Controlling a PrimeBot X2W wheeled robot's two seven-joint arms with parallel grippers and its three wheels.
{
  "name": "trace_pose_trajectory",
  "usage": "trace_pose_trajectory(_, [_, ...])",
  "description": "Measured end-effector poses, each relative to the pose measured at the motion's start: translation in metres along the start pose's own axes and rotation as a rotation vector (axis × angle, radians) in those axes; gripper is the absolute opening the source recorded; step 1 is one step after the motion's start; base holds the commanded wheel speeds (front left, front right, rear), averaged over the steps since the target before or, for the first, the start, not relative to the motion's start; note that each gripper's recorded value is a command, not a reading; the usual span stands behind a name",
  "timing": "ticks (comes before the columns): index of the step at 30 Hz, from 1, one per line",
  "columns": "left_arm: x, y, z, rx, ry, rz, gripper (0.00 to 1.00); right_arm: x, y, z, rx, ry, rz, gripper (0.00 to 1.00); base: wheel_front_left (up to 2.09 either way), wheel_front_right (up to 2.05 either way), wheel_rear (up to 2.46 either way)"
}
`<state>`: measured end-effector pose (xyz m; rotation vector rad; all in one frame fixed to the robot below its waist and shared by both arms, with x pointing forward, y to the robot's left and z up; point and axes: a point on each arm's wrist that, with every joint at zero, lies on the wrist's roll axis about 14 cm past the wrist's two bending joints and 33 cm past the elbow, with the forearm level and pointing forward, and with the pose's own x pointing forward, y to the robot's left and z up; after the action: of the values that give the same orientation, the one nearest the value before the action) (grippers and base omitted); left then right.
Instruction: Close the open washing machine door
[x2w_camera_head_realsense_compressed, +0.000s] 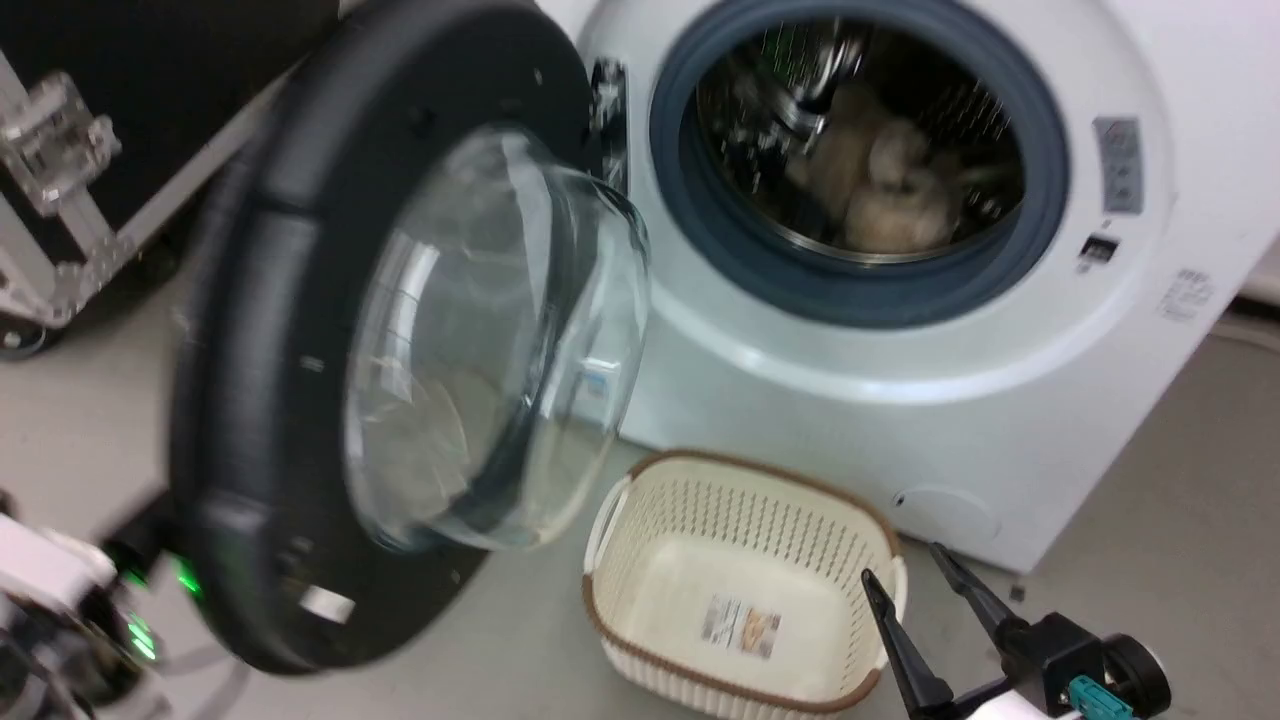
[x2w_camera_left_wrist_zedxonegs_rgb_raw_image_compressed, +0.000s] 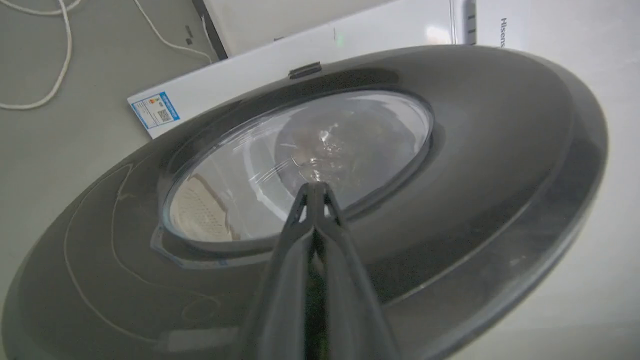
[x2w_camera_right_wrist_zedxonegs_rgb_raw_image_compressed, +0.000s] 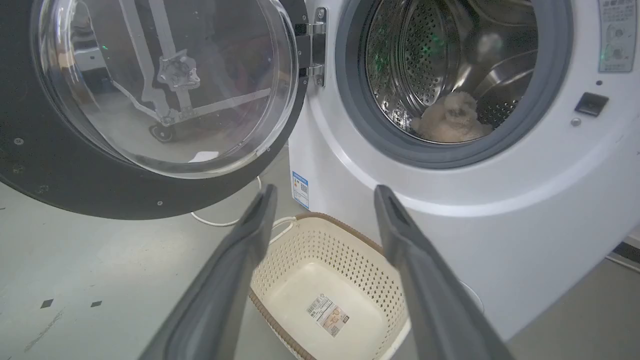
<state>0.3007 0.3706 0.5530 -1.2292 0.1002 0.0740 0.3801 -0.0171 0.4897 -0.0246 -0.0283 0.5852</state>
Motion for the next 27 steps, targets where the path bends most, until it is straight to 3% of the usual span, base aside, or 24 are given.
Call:
trace_pose_trajectory(5, [0.001,-0.008,-0.068,-0.032,0.154,-0.066,0.0,-0.015,-0.019,0.013,-0.01,-0.034,-0.082,1.0,0.0,0.0,0.0])
trace_pose_trajectory(19, [0.045,-0.075,-0.229,-0.115,0.531,-0.258,0.0,-0.071,-0.081,0.009,-0.028,-0.017,-0.328,1.0,0.0,0.0,0.0])
trace_pose_trajectory(27, [0.087,-0.097,-0.307,-0.158,0.671,-0.275,0.0,-0.115,-0.121,0.0,-0.028,0.018,-0.505,1.0,0.0,0.0,0.0])
